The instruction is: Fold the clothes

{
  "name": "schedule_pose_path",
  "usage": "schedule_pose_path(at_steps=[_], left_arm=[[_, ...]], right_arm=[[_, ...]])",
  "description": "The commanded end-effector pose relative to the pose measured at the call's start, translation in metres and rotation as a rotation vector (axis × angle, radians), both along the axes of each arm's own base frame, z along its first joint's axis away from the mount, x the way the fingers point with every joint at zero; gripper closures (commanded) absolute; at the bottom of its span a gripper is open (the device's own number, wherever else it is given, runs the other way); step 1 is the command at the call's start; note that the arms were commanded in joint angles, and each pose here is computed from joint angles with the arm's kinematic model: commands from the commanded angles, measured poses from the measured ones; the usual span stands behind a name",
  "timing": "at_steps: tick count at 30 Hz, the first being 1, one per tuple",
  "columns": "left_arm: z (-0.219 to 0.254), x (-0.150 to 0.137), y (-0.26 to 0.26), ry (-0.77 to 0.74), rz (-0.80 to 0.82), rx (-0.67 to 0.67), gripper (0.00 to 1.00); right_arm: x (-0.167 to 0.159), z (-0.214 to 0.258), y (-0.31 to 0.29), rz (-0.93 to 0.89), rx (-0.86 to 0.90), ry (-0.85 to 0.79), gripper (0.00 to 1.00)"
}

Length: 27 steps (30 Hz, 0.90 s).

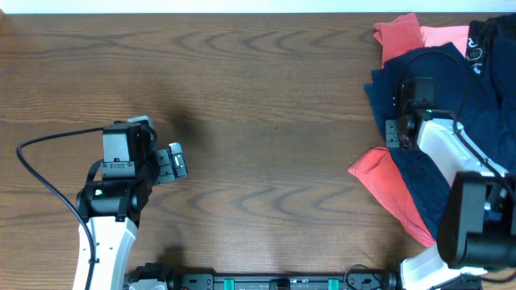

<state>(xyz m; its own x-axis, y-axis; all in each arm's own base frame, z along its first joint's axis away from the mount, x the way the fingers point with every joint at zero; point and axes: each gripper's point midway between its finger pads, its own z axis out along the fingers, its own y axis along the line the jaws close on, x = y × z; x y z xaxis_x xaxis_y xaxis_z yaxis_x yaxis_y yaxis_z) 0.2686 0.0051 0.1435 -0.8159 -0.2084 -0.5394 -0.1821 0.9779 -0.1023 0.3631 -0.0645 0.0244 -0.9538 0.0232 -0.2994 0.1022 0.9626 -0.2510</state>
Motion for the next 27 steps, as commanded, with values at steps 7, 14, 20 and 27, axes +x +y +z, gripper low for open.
schedule_pose_path(at_steps=[7,14,20,27], left_arm=[[0.005,0.003,0.000,-0.009,0.005,0.004,0.02],[0.006,0.005,0.000,-0.016,0.005,0.004,0.02],[0.006,0.005,0.000,-0.016,0.005,0.004,0.02],[0.006,0.004,0.000,-0.016,0.005,0.004,0.02]], right_arm=[[0.005,-0.008,-0.014,-0.088,-0.040,-0.013,0.95],[0.018,0.051,-0.013,-0.085,-0.032,-0.127,0.99],[0.020,0.112,-0.008,-0.074,-0.007,-0.253,0.91],[0.008,0.094,0.011,-0.034,0.092,-0.177,0.99]])
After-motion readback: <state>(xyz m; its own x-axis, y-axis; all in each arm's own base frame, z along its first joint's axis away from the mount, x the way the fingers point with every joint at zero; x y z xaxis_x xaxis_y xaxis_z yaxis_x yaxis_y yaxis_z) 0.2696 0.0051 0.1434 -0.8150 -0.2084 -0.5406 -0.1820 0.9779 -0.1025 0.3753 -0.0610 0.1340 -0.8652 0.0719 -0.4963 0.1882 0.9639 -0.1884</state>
